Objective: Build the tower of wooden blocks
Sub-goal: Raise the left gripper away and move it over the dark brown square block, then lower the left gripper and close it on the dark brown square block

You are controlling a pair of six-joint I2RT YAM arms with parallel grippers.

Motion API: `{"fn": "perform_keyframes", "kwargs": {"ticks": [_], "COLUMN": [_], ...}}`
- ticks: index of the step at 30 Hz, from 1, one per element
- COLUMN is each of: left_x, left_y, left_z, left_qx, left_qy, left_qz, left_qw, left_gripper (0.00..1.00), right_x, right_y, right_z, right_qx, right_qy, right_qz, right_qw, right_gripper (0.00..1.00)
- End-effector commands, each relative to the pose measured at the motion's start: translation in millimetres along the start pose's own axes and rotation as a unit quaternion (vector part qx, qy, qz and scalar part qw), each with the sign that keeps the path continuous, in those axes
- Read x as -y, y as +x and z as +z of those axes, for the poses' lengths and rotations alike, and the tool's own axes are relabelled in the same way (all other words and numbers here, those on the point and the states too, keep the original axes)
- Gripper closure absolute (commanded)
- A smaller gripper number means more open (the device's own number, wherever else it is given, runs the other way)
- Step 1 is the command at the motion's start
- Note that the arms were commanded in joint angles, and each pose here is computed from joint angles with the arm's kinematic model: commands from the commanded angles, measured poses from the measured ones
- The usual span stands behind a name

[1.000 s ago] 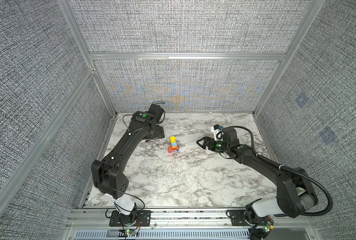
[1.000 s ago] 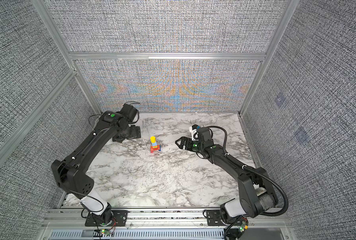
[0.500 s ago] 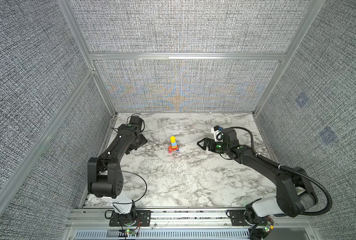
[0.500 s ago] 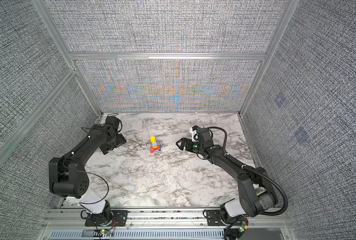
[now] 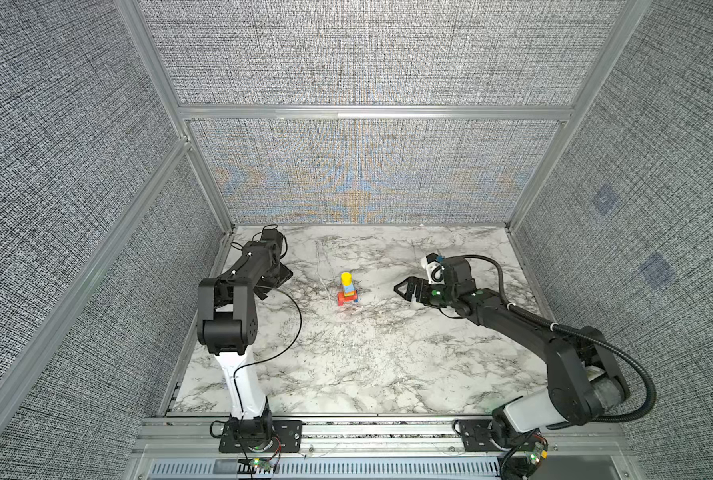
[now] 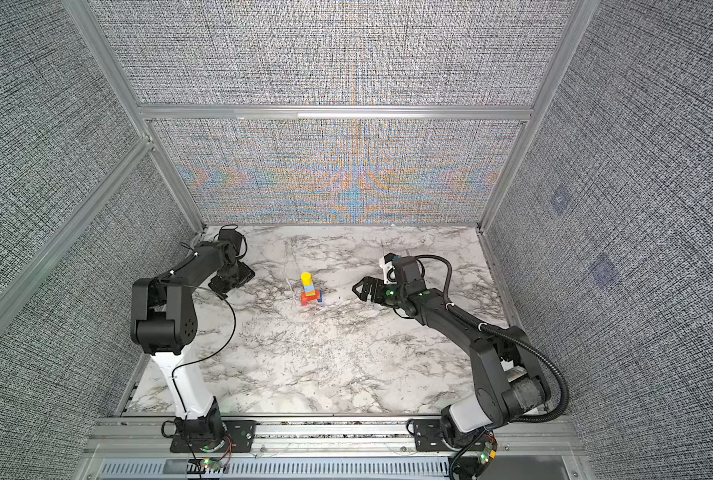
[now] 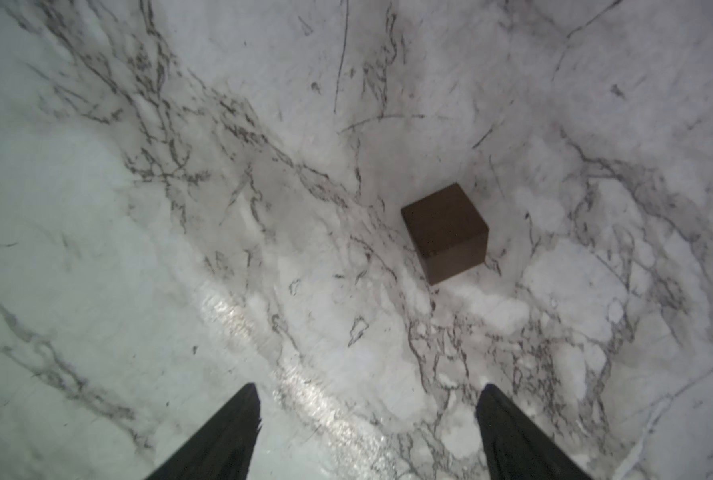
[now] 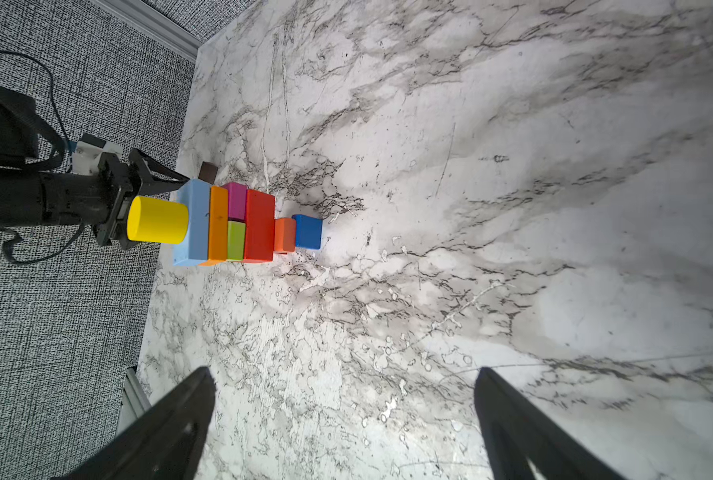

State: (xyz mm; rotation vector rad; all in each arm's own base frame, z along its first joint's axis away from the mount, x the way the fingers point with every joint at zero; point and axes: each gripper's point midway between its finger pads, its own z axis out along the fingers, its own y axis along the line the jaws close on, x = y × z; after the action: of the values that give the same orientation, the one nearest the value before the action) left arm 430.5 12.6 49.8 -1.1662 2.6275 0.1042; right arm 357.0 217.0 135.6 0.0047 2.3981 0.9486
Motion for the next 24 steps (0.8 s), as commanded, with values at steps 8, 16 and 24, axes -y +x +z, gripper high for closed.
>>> {"fn": "perform_keyframes", "kwargs": {"ticks": [8, 16, 24], "left_x": [4, 10, 12], "left_y": [-23, -27, -28], "left_z": [19, 32, 44], "left_qx": [0.011, 0.007, 0.006], "left_qy": [-0.016, -0.019, -0.028], "left_qz": [-0.016, -0.023, -0.033], "left_qw": [1.0, 1.0, 0.999], "left_gripper": [0.23, 0.26, 0.31], "right_x": [-7, -2, 3], "right_y": [-8, -9, -10], "right_z": [-2, -2, -2], "right_qx": [0.005, 0.004, 0.002], "right_qy": [-0.017, -0.012, -0.011], "right_qz": [-0.008, -0.005, 0.001], "right_qw": [1.0, 1.0, 1.0], "right_gripper": [0.01, 0.01, 0.01]}}
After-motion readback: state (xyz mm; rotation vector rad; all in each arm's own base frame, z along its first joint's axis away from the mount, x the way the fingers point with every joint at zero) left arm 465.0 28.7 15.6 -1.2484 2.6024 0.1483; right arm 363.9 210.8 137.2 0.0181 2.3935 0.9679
